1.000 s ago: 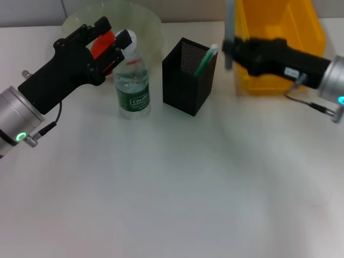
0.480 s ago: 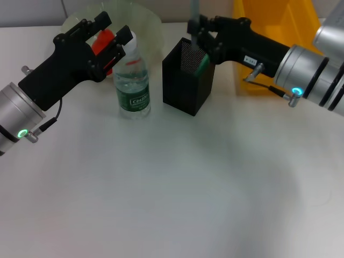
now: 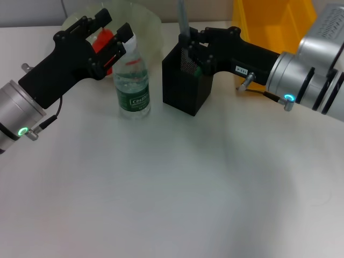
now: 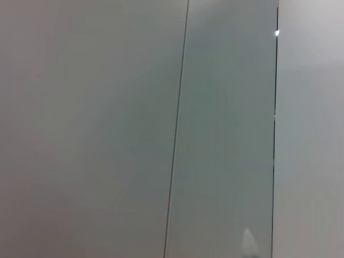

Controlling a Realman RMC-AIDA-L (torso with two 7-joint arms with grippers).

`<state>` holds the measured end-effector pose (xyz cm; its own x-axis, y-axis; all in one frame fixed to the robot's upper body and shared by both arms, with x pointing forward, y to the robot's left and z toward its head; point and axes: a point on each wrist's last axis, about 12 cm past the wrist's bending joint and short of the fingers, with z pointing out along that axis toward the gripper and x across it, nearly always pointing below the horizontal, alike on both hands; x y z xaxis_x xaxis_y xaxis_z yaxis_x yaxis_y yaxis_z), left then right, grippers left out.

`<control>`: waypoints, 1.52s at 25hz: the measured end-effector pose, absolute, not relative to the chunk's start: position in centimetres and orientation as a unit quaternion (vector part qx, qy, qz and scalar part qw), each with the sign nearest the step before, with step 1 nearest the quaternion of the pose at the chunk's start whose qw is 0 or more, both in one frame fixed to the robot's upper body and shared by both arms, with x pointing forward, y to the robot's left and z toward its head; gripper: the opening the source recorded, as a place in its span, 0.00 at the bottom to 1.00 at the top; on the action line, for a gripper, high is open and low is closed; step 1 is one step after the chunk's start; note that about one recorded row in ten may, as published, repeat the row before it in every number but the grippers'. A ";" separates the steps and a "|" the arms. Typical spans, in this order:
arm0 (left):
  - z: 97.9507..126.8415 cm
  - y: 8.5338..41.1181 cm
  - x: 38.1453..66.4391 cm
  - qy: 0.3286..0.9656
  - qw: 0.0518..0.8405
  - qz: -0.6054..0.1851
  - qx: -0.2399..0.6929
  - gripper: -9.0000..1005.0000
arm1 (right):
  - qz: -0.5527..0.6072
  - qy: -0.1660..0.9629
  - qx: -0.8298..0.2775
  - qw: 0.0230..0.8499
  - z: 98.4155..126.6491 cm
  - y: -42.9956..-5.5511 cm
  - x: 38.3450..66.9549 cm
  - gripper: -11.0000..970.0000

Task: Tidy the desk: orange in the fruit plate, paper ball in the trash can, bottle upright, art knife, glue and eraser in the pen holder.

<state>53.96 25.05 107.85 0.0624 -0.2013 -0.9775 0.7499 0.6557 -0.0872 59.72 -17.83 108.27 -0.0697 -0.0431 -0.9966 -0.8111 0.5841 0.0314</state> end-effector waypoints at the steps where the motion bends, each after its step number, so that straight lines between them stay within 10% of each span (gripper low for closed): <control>1: 107.9 25.1 54.0 0.592 0.691 -0.344 0.232 0.56 | 0.316 0.660 -0.326 0.598 108.3 -17.7 59.9 0.17; 14: 107.7 25.4 53.9 0.593 0.694 -0.337 0.229 0.56 | 0.313 0.663 -0.318 0.601 108.4 -17.7 60.2 0.17; 16: 107.7 25.4 53.8 0.593 0.695 -0.337 0.229 0.56 | 0.316 0.663 -0.302 0.608 108.5 -18.0 60.2 0.36; 19: 107.9 25.4 53.8 0.589 0.697 -0.339 0.230 0.56 | 0.329 0.647 -0.288 0.625 109.0 -18.8 59.6 0.40; 29: 109.8 24.2 52.1 0.516 0.667 -0.425 0.329 0.56 | 0.404 0.565 -0.404 0.594 114.6 -25.2 53.9 0.42; 38: 110.5 22.9 51.3 0.503 0.591 -0.485 0.403 0.56 | 0.460 0.572 -0.422 0.532 113.8 -29.0 49.4 0.42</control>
<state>51.29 22.88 110.53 0.0233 -0.1678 -0.9855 0.9791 0.2031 -0.0114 49.41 -29.03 113.78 -0.0780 0.0070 -0.9969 -0.9723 0.2205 0.0776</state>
